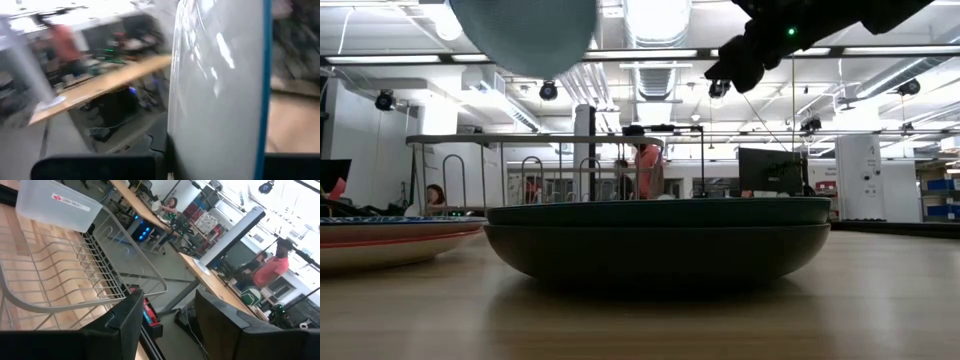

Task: Sort dishes
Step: Put the light blue patterned plate into the dish rack

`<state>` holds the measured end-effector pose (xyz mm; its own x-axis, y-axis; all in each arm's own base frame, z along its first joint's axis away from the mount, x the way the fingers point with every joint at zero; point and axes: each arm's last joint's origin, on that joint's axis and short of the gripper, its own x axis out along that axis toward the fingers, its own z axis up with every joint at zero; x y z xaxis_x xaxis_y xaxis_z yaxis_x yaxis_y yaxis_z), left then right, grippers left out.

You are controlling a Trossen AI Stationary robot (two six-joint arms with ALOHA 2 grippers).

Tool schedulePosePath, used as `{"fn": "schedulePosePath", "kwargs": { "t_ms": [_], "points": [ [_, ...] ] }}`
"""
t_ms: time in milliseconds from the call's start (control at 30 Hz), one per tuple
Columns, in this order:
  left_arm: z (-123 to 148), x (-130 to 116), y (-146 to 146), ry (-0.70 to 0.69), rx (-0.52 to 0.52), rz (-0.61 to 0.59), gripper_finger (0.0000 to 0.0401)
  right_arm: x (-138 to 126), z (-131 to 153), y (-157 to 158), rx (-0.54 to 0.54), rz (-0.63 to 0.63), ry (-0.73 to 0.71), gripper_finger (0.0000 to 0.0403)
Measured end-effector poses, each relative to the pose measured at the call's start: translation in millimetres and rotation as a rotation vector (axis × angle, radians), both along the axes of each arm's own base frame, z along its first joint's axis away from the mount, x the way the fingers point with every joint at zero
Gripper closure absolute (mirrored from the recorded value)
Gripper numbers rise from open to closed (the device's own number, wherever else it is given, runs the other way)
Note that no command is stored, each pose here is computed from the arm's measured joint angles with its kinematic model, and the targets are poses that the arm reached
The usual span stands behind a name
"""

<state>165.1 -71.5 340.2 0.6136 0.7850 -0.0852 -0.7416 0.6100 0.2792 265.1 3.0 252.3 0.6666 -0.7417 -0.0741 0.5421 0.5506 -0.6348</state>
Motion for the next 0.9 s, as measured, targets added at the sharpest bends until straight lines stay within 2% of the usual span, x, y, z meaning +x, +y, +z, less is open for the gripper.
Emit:
{"fn": "schedulePosePath", "kwargs": {
  "t_ms": [100, 133, 200, 267, 333, 433, 500, 633, 767, 900],
  "points": [
    [-9, 18, -18, 0.183, 0.046, -0.161, 0.0376, 0, -1, -1, -0.007, -0.005, 0.019, 0.0236],
    [-12, 24, -24, 0.249, 0.093, -0.204, 0.0377, 0, -2, -2, -0.011, -0.006, 0.027, 0.0236],
    [-18, 34, -33, 0.435, 0.266, -0.243, 0.0377, 0, -2, -2, -0.014, -0.007, 0.038, 0.0235],
    [-28, 46, -42, 0.603, 0.432, -0.229, 0.0377, 0, -4, -3, -0.011, 0.01, 0.047, 0.0236],
    [-41, 57, -48, 0.73, 0.572, -0.135, 0.0377, 0, -7, -3, 0.007, 0.023, 0.055, 0.0238],
    [-42, 67, -55, 0.815, 0.693, -0.006, 0.0377, 0, -9, -3, 0.039, 0.052, 0.049, 0.0242],
    [-43, 71, -58, 0.911, 0.781, 0.03, 0.0377, 0, -9, -4, 0.045, 0.053, 0.045, 0.0244],
    [-54, 81, -63, 1.059, 0.854, -0.036, 0.0377, 0, -9, -5, 0.045, 0.048, 0.044, 0.0247],
    [-51, 87, -68, 1.118, 0.918, 0.004, 0.0377, 0, -9, -5, 0.045, 0.049, 0.047, 0.0246],
    [-54, 92, -72, 1.317, 1.043, -0.041, 0.0377, 0, -9, -5, 0.045, 0.049, 0.048, 0.0243]
  ]
}}
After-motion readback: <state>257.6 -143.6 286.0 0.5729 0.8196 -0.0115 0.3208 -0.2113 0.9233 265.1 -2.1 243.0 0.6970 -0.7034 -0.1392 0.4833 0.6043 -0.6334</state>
